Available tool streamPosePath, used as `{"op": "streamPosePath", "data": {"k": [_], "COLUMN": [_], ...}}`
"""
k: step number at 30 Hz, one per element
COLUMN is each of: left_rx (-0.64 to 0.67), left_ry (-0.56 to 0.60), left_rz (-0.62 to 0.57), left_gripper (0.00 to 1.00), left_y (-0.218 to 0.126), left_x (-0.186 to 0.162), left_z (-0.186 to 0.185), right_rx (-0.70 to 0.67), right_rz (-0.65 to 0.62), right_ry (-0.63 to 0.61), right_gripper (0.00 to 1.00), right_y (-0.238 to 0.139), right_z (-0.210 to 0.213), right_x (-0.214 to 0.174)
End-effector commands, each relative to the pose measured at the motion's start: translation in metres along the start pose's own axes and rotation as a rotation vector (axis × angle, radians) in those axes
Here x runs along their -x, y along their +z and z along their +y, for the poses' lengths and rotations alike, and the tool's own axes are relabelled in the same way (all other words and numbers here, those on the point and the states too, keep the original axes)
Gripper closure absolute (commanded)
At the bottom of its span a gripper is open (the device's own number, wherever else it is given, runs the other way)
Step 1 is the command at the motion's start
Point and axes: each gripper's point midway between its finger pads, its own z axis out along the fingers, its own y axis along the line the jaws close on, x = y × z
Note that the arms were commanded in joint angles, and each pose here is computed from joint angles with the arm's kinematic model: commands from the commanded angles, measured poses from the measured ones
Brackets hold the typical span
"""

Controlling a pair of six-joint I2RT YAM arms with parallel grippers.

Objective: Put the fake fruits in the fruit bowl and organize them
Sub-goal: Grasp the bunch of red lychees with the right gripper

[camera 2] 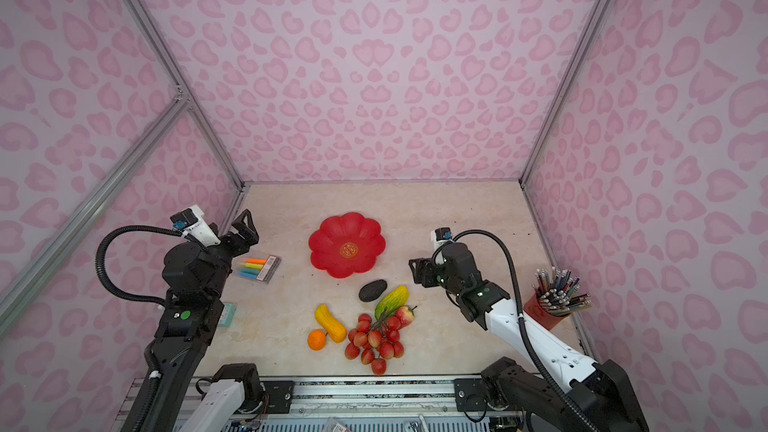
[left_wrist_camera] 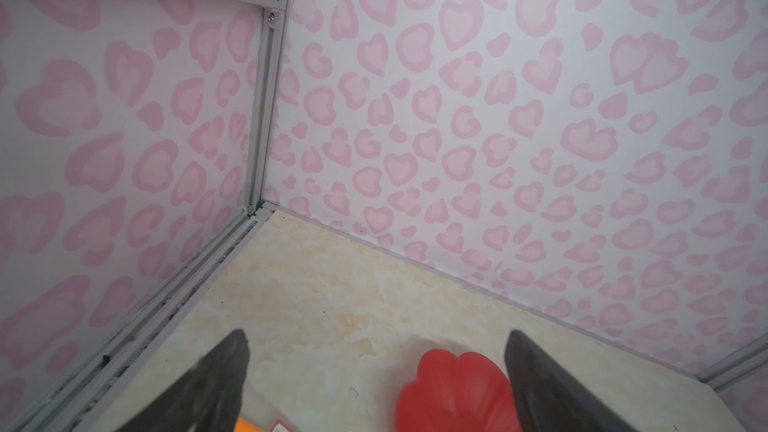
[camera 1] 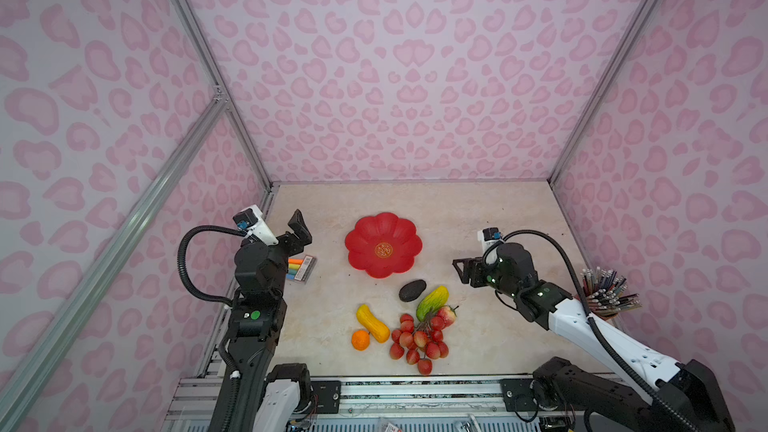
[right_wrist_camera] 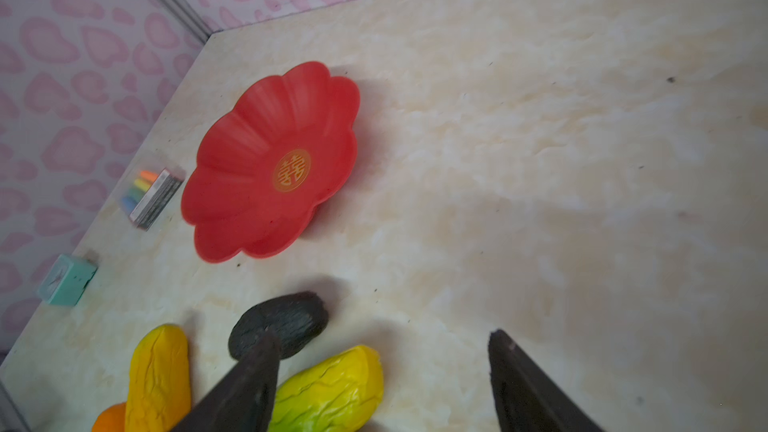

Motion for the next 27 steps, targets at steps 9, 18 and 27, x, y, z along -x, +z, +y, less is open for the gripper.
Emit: {"op": "streamPosePath", "data": {"k": [9, 18, 27], "left_rx": [0.057, 0.047, 0.039], "left_ry": [0.05, 0.048, 0.045], "left_rz": [0.105, 0.102, 0.103], "left_gripper": [0.03, 0.04, 0.03], "left_y": [0.002, -0.002, -0.004], "left_x": [-0.024, -0.024, -0.024], "left_z": [0.015, 0.014, 0.013], "right_rx": [0.103, 0.143, 0.127], "right_rz": [0.158, 0.229, 0.266], "right_ry": [0.074, 0.048, -0.034], "right_gripper": [0.26, 0.39, 0.69], "right_y": [-0.015, -0.001, 0.008], "right_z": [0.065, 0.092, 0.112], "right_x": [-0.074, -0.101, -0.113]}}
